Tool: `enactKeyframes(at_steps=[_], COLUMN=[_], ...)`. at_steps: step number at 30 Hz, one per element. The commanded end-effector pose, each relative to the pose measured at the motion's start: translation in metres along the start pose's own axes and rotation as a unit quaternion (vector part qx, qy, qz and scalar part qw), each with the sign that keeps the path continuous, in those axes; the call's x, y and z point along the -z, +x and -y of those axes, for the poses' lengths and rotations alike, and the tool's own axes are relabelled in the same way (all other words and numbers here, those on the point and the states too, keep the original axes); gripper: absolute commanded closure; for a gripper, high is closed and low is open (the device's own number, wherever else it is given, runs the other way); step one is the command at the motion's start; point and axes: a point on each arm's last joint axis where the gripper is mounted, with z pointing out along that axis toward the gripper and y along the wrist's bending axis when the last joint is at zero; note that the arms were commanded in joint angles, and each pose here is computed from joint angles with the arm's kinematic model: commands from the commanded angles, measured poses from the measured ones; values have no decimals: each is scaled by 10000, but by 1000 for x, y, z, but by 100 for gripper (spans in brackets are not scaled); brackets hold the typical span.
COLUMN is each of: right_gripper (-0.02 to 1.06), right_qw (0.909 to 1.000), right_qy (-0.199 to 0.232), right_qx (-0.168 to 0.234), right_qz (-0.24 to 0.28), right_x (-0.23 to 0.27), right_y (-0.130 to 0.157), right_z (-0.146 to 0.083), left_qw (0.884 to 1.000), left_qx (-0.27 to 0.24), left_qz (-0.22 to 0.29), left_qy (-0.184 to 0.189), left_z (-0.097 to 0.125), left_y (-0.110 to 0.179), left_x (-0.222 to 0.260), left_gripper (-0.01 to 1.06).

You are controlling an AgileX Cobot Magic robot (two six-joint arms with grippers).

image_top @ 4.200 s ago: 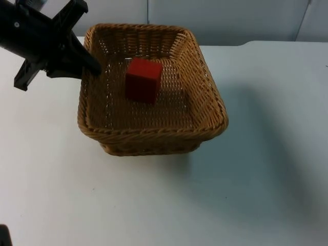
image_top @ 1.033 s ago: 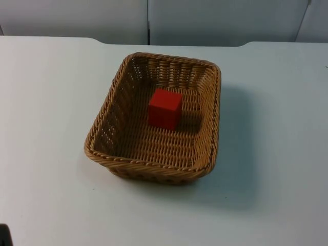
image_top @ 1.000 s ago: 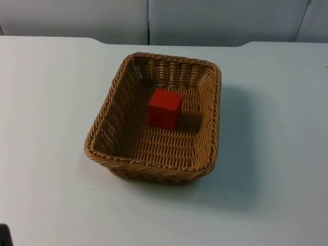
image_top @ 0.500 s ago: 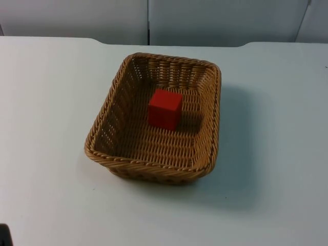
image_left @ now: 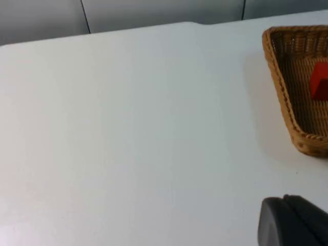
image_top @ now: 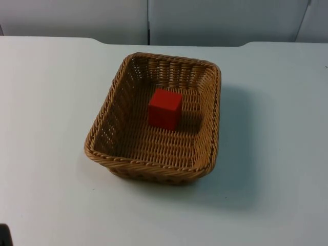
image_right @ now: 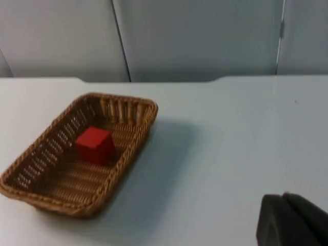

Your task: Pick up the basket with the left hand and place the cube into the basket with the right hand.

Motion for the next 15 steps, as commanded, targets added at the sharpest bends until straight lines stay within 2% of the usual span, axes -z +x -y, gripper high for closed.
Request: enactKeyframes(at_steps=[1,5,8,10,15], right_gripper=[105,105,105,105,105], right_qw=[9997,9975,9972,9968,9962], right_qy=[19,40,80,256,517], right_qx=[68,37,180,287,116], right_qz=[-253,-703,-717,-696,-694], right_x=[-6,-18,-20,-23,-23], right_y=[8,23,25,26,26], right_z=[1,4,5,9,13], left_qw=[10000,10000,10000,9998,9998], left_qx=[85,82,55,6,135], left_qz=[20,12,47,172,2], left_qy=[22,19,-19,-129,-173], left_z=[0,-1,-2,-4,-4], left_y=[4,6,5,3,8], left_x=[-9,-13,-13,-15,-19], left_gripper=[105,105,105,105,105])
